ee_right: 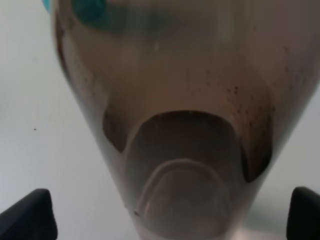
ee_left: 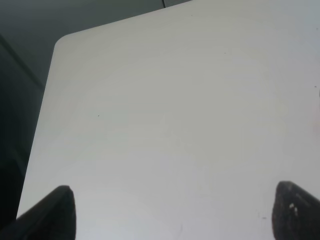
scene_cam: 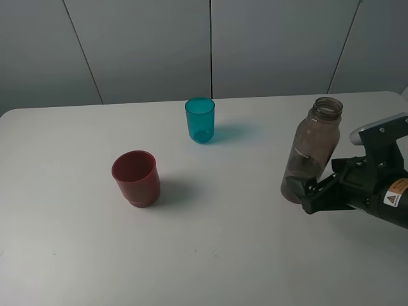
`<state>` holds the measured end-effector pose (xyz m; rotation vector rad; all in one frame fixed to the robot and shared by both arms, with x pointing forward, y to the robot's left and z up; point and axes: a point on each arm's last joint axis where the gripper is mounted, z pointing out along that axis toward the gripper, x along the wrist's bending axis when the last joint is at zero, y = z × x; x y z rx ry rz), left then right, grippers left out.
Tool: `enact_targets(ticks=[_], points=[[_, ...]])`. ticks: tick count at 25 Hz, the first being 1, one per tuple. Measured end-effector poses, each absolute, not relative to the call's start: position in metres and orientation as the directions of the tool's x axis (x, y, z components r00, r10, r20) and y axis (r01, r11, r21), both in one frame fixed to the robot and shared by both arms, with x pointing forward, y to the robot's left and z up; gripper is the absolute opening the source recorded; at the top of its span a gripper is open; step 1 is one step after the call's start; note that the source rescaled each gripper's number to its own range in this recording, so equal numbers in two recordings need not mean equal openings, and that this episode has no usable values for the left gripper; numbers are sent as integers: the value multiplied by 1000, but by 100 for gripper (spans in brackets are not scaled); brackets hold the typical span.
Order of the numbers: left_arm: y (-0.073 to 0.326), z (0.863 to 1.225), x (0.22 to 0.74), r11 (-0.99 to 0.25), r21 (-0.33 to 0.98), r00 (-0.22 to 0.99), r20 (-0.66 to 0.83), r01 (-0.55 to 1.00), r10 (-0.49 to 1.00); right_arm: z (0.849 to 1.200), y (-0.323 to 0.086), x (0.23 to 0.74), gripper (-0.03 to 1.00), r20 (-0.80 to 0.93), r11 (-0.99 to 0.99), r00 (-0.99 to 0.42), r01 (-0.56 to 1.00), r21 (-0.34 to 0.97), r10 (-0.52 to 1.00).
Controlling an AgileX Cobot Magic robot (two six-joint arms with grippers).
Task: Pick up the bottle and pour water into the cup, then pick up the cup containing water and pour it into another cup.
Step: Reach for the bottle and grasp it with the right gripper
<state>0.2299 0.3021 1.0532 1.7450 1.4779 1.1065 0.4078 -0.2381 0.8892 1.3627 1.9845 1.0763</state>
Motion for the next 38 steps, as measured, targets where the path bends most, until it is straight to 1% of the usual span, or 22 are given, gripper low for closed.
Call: enact_targets(ticks=[10, 38], points=[[302, 1053, 230, -207, 851, 36, 217, 483, 976, 892, -239, 412, 100, 14, 175, -359, 489, 854, 933], [302, 1053, 230, -207, 851, 36, 217, 483, 976, 893, -236, 418, 100, 11, 190, -373, 497, 847, 928]])
